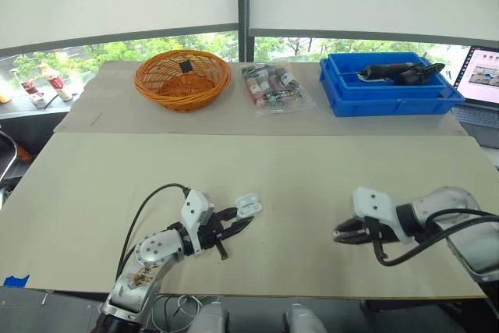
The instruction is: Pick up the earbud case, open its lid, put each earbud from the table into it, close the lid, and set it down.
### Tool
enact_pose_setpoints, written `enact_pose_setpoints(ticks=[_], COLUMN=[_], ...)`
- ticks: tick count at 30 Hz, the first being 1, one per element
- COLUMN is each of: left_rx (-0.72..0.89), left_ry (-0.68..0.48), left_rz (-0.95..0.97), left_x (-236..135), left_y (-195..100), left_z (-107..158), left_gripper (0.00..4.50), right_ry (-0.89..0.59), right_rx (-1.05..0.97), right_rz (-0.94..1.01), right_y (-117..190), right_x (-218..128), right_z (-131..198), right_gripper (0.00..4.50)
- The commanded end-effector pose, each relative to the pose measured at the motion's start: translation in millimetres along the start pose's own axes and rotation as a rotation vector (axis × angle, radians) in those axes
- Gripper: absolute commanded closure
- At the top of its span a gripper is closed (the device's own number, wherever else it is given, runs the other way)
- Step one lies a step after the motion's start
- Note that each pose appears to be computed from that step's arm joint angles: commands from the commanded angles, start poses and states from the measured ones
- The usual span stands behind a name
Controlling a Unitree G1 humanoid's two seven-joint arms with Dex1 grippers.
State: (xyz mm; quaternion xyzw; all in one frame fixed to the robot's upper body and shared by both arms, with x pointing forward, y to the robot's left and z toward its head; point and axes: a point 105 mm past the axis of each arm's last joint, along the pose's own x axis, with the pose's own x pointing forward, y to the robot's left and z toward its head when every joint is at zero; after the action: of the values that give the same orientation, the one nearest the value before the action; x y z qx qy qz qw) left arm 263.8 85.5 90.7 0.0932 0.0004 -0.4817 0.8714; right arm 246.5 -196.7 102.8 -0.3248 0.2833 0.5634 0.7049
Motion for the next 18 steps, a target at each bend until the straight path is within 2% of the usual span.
enact_pose_setpoints(ticks=[1,9,14,16,18], left_rx=[0.029,0.025,0.022,0.016,0.008], left_ry=[-0.037,-0.032,-0.030,-0.028,-0.024], left_rz=[-0.011,-0.020,-0.018,-0.016,-0.014], left_x=[0.0,-1.8,-3.2,-4.0,-5.3], left_y=[-0.6,-4.2,-6.3,-8.7,-11.1], left_z=[10.5,10.0,10.2,9.7,8.7], left_gripper=[3.90,3.90,3.90,3.90,3.90], right_ry=[0.038,0.164,0.192,0.197,0.188], right_rx=[-0.066,-0.108,-0.102,-0.099,-0.107], right_rz=[-0.008,0.096,0.082,0.082,0.079], right_y=[0.1,12.0,6.5,6.0,6.6], right_x=[-10.9,-22.6,-26.0,-26.4,-27.0], right_z=[-7.7,-41.7,-48.5,-49.1,-46.7], right_gripper=[4.16,4.16,4.16,3.11,2.47])
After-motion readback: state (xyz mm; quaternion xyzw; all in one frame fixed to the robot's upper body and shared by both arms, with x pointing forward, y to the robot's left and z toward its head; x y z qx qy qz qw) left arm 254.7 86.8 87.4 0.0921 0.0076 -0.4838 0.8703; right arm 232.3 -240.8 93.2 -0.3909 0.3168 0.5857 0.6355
